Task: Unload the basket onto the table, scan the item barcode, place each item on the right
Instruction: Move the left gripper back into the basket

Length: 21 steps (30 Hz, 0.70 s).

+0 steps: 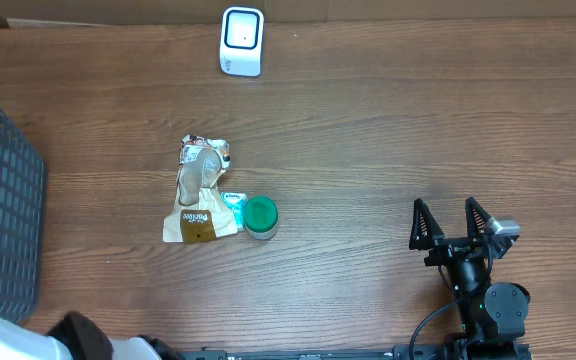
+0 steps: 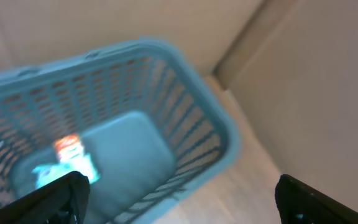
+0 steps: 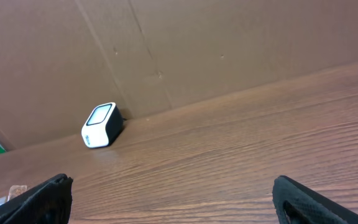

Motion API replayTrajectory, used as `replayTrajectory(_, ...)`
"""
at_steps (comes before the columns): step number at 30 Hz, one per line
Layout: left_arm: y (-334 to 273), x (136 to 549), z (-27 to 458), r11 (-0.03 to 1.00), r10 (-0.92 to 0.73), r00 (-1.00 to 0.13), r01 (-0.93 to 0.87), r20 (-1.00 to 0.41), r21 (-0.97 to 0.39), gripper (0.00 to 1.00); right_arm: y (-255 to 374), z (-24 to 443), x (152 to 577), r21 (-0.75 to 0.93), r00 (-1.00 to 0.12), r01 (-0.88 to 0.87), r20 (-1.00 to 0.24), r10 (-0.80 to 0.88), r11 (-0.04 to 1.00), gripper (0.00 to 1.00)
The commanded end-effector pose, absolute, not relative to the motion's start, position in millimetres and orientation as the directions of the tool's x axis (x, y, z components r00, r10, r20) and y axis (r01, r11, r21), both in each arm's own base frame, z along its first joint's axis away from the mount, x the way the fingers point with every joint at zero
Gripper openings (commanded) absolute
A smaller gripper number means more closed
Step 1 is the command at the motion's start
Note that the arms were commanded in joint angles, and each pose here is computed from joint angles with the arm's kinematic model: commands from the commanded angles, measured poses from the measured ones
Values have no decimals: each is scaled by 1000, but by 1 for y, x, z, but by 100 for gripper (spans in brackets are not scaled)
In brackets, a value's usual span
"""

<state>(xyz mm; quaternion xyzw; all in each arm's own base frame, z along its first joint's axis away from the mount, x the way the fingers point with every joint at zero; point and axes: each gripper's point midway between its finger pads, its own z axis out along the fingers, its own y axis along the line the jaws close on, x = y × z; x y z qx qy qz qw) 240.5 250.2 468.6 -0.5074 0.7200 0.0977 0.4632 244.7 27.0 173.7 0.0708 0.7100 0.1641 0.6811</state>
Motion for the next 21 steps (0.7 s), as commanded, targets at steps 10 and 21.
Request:
replayTrajectory(10, 338, 196, 329, 124, -865, -107, -992, -491, -2, 73, 27, 172, 245, 327, -59, -120, -945, 322, 937, 100)
replayTrajectory(21, 365, 198, 281, 94, -899, -136, -988, -416, 119, 73, 27, 172, 245, 327, -59, -120, -945, 322, 937, 100)
